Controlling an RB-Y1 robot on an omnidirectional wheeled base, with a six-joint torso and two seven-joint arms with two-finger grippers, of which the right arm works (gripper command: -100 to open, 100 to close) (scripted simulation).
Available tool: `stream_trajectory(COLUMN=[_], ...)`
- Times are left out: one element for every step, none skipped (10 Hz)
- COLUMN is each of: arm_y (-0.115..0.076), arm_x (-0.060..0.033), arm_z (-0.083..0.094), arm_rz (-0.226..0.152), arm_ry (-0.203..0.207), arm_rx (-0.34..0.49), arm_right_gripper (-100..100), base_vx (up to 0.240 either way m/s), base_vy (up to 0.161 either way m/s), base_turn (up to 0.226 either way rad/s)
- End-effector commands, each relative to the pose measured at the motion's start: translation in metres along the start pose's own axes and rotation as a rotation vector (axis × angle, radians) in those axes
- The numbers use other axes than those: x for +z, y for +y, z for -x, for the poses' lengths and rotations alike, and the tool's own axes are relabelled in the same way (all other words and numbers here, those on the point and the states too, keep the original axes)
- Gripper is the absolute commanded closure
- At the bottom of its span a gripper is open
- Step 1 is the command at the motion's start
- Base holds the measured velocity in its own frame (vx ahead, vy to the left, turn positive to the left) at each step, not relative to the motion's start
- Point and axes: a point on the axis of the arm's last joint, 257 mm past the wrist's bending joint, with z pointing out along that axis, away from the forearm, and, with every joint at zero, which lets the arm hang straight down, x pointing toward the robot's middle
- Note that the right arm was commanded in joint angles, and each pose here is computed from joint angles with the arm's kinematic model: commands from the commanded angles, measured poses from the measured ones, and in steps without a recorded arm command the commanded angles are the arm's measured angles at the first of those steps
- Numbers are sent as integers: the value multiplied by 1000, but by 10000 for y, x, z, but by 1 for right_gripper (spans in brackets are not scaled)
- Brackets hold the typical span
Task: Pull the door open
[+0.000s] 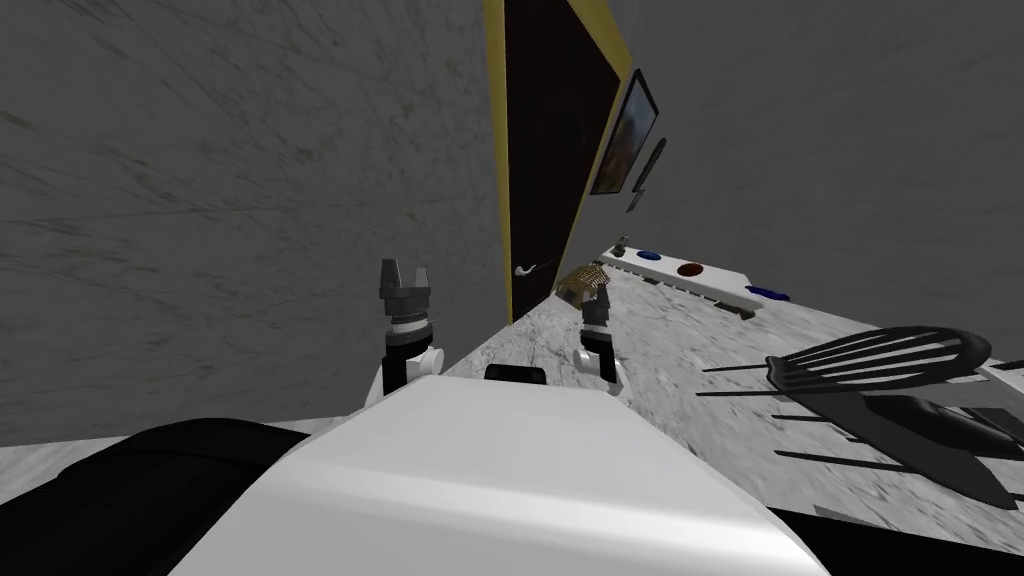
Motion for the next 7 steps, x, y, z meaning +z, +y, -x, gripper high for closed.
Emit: stream_trajectory(arm_y=[-150, -150, -268, -349, -386, -477, -503], arm_x=[-3, -3, -1, 15, -1, 10, -1], arm_z=[-27, -27, -52, -78, -75, -100, -98], arm_rz=[-23, -23, -40, -48, -56, -67, -73], arm_ry=[9, 9, 16, 25, 24, 32, 32], arm_rx=[4, 4, 7, 11, 10, 13, 13], arm_right_gripper=[-100, -100, -100, -100, -100, -100, -100], base_vx=[32, 25, 29, 32, 35, 46, 33], base_vy=[-49, -36, -43, -91, -69, -44, -37], base_turn=[131, 72, 150, 220, 66, 115, 78])
